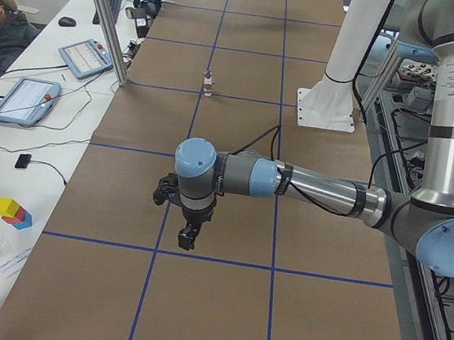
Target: Assemble PPR valve and pipe with both arms
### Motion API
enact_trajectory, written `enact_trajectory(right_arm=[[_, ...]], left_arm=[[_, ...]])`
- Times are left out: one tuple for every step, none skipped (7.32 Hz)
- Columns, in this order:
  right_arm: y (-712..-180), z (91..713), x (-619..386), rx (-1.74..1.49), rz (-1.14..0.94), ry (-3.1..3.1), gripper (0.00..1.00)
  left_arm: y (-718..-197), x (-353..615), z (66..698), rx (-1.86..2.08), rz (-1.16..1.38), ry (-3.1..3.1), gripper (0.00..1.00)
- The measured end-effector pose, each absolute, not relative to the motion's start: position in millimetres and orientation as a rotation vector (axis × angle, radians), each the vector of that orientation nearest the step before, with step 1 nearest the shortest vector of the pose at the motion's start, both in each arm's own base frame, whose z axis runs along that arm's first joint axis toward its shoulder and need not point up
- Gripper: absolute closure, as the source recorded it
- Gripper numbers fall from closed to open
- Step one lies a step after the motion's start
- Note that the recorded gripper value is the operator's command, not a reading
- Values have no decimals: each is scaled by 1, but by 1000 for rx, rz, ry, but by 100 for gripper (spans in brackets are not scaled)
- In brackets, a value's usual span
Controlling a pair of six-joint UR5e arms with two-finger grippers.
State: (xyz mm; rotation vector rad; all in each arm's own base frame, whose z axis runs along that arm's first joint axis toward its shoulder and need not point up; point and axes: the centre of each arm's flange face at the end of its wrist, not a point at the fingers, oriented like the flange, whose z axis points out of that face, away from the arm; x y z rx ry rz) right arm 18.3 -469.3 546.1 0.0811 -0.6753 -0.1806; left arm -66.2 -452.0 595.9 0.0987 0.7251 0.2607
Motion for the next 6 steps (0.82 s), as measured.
enact_trajectory(right_arm=[[-470,547,18,76,-178,-678,0],[-470,548,18,72,-175,-680,0],[-470,548,18,71,-175,-680,0],[-470,549,18,71,-175,-678,0],[-470,551,18,68,-174,-674,0],[-470,553,18,65,-172,-672,0]], left_arm=[[-452,-65,594,72,180,745,0],[-451,-63,591,48,107,781,0],[-451,-61,590,32,65,808,0],[-452,-60,590,26,51,819,0],[-452,-60,590,26,47,822,0],[-452,-60,588,31,49,822,0]])
